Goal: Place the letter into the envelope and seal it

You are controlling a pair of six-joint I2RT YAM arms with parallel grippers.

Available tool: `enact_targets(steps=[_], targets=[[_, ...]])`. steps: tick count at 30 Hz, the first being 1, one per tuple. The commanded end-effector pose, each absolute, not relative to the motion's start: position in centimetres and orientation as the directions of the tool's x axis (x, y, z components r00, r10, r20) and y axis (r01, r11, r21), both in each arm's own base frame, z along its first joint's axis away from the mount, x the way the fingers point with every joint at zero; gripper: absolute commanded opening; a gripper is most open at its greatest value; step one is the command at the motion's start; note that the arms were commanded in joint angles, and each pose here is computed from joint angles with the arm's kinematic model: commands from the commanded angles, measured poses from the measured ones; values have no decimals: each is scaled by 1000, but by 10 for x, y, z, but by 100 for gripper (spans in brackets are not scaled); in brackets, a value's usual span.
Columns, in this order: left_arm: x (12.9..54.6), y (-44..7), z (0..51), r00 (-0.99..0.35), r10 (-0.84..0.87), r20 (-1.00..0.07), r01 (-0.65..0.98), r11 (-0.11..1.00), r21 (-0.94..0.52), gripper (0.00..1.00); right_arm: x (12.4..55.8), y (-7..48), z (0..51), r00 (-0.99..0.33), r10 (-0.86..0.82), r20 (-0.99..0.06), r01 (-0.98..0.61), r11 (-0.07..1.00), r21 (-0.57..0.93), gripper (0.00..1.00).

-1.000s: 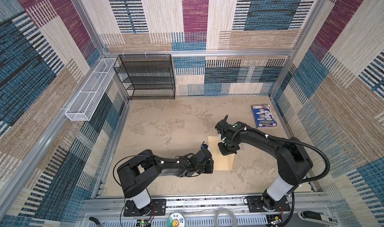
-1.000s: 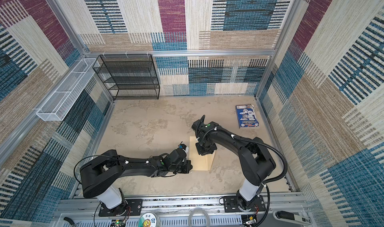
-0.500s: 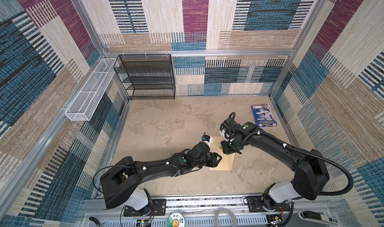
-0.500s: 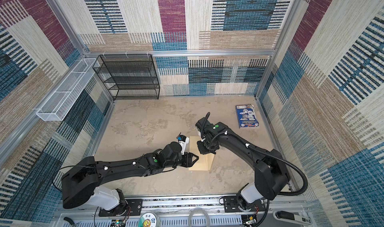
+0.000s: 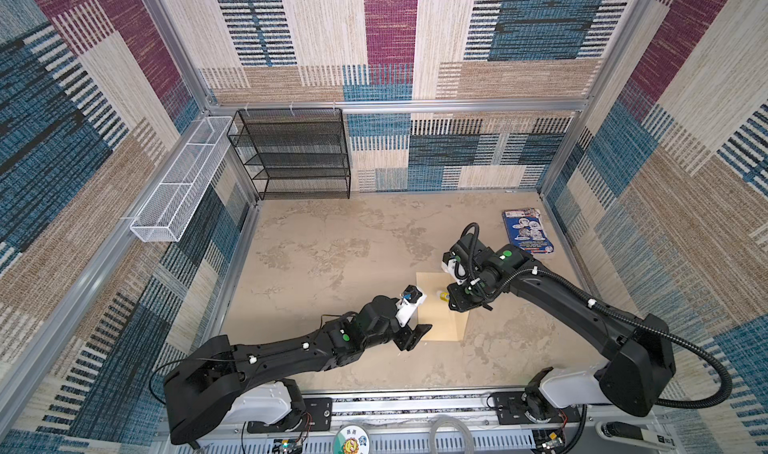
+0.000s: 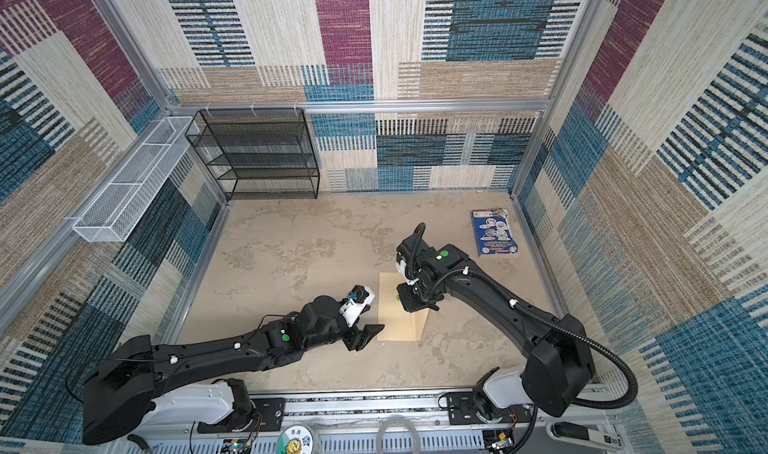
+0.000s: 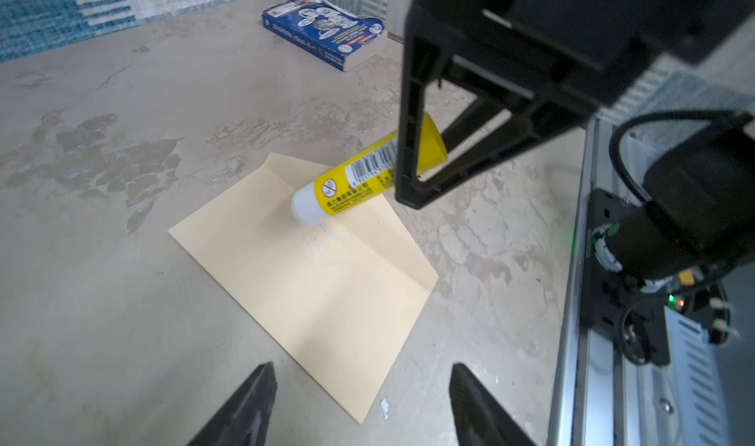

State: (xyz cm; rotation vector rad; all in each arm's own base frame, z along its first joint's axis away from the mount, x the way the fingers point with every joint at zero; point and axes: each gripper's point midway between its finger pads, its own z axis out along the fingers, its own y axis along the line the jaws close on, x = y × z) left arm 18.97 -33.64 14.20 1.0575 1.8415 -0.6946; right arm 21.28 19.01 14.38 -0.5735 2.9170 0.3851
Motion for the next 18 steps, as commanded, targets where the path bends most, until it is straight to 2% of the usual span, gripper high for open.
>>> enact_targets(steps=[1,9,18], targets=[[186,-357,168,46,412,-910,933,309,187,71,207,197,149,-906,-379,-187,-418,868,268,0],[196,-381,151,209,497,-842,922,188,339,69,201,205,154,-897,-396,-195,-439,843,312,0],[219,-386,140,274,548,-790,872,206,445,67,194,209,154,-892,-408,-196,-453,820,350,0]])
